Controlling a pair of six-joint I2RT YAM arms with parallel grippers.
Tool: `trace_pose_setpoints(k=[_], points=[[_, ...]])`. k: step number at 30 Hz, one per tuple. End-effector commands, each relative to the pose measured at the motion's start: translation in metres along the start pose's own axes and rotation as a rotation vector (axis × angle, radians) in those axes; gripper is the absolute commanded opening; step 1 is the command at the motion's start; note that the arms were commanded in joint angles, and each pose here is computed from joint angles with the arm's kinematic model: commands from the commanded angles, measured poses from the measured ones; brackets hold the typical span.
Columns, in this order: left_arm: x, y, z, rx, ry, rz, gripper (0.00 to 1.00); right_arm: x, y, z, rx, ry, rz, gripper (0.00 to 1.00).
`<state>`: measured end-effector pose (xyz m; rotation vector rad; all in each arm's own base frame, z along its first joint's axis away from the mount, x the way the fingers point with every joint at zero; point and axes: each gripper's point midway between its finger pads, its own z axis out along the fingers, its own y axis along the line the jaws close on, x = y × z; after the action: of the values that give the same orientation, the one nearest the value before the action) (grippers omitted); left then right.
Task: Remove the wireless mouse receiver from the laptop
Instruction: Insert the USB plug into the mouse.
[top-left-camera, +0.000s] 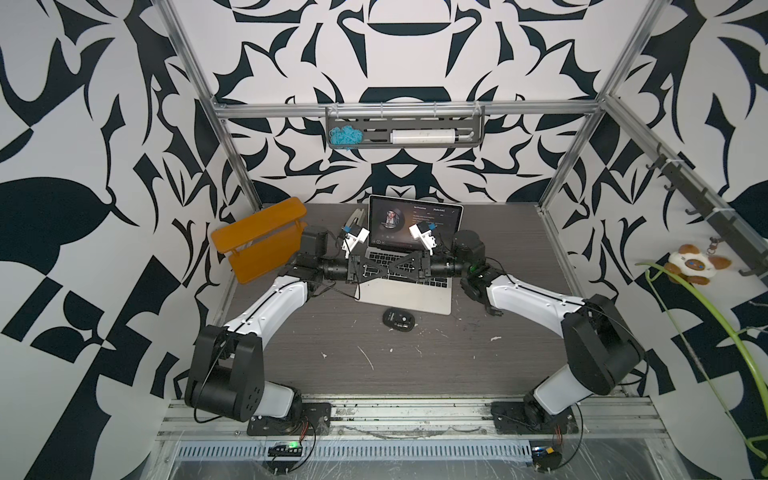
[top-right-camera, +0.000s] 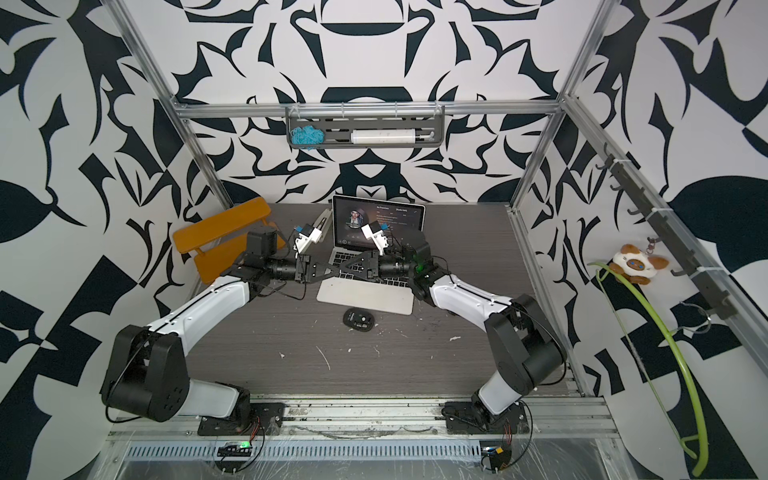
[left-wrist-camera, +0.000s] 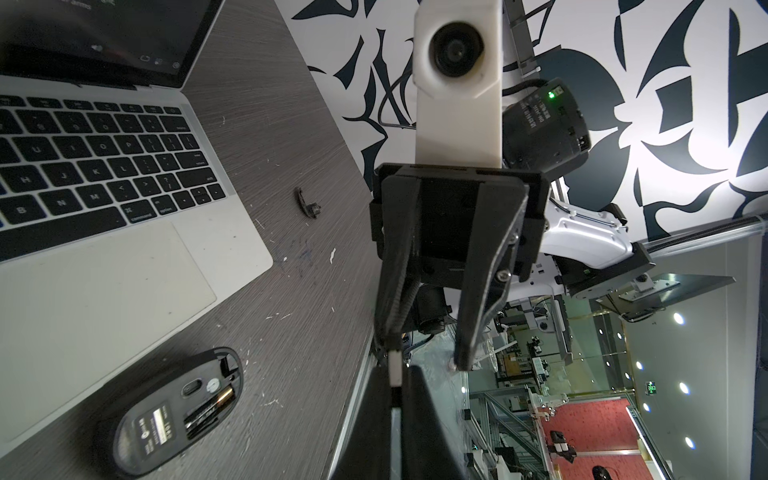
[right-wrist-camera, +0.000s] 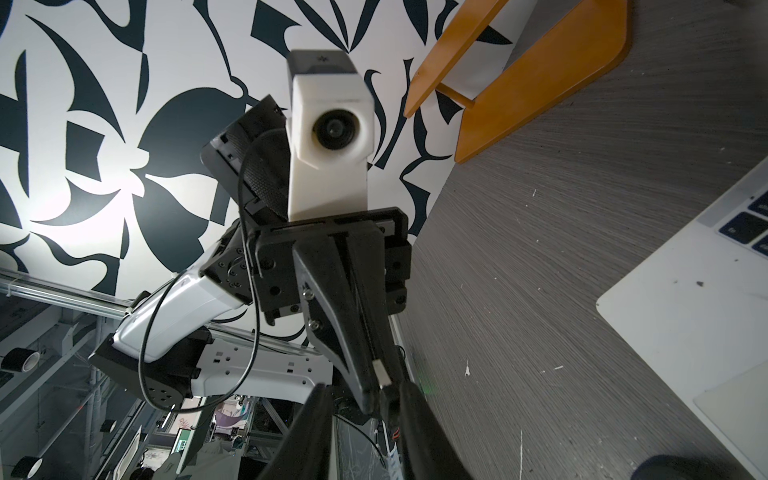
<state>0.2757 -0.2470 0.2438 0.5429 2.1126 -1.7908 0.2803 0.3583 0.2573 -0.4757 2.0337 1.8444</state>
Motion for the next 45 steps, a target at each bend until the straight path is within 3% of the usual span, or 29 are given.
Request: trace_pose_setpoints(k=[1,5,12,26,32,38,43,45], points=[[0.000,-0.008,-0.002,0.010,0.000,0.036,0.05,0.002,0.027,0.000,-0.060,0.002,-0.066,0.32],[0.001,-0.008,-0.002,0.010,0.002,0.032,0.05,0.003,0.028,0.001,-0.065,0.009,-0.068,0.29],[0.003,-0.006,-0.002,0.011,0.004,0.028,0.05,0.005,0.029,0.004,-0.071,0.016,-0.063,0.16],[0.006,-0.005,-0.002,0.012,0.008,0.025,0.06,0.009,0.029,0.010,-0.094,0.024,-0.043,0.15],[0.007,-0.005,-0.002,0.012,0.010,0.018,0.08,0.010,0.029,0.012,-0.109,0.021,-0.032,0.00],[0.007,-0.001,-0.006,-0.010,-0.002,0.005,0.36,0.011,0.023,0.009,-0.076,0.000,-0.033,0.00],[0.005,0.004,-0.018,-0.046,-0.039,-0.005,0.67,0.006,0.015,0.001,-0.033,-0.037,-0.031,0.00],[0.005,0.004,-0.023,-0.067,-0.057,0.001,0.75,0.003,0.011,-0.004,0.000,-0.055,-0.040,0.00]])
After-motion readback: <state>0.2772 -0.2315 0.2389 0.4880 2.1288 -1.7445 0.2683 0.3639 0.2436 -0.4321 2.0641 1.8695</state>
